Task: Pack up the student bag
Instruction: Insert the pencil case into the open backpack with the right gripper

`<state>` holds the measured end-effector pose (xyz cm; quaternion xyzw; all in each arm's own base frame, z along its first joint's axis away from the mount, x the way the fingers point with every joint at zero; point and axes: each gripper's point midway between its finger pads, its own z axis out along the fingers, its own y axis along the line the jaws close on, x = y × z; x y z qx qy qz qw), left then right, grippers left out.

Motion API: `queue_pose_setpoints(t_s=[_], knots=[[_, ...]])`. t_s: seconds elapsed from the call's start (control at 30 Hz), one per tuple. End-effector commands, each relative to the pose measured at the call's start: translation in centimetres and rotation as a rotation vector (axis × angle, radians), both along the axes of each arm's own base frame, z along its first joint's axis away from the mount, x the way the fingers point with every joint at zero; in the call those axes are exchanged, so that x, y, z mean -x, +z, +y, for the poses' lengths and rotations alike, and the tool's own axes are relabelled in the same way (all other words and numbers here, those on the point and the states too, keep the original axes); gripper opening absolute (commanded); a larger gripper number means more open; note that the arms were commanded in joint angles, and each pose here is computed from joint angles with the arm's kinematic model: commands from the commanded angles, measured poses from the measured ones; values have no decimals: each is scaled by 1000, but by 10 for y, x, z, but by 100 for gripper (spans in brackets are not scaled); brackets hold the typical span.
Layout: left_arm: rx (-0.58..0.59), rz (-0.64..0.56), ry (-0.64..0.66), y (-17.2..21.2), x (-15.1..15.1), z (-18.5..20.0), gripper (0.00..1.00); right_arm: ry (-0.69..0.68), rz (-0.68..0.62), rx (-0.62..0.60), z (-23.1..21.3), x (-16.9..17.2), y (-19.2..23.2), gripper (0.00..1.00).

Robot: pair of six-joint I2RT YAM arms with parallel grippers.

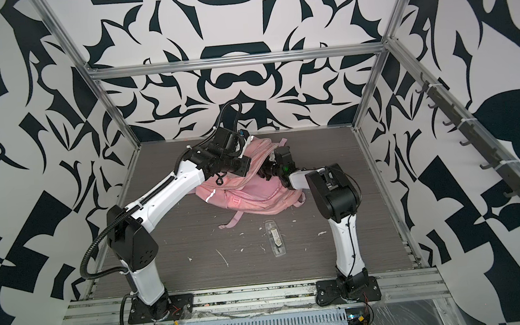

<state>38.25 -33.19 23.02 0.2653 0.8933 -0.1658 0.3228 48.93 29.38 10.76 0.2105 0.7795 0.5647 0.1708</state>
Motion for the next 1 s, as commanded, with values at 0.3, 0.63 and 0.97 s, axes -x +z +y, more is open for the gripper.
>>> queue_pose_setpoints(t_s=[0.3, 0.63, 0.97], knots=[[132, -91, 4, 56, -4, -2, 0, 84, -94, 232, 6, -13, 43, 50], [143, -74, 23, 50, -6, 3, 0, 109, -87, 308, -2, 0, 44, 59], [132, -53, 26, 41, -6, 4, 0, 128, -59, 400, -11, 21, 36, 60]])
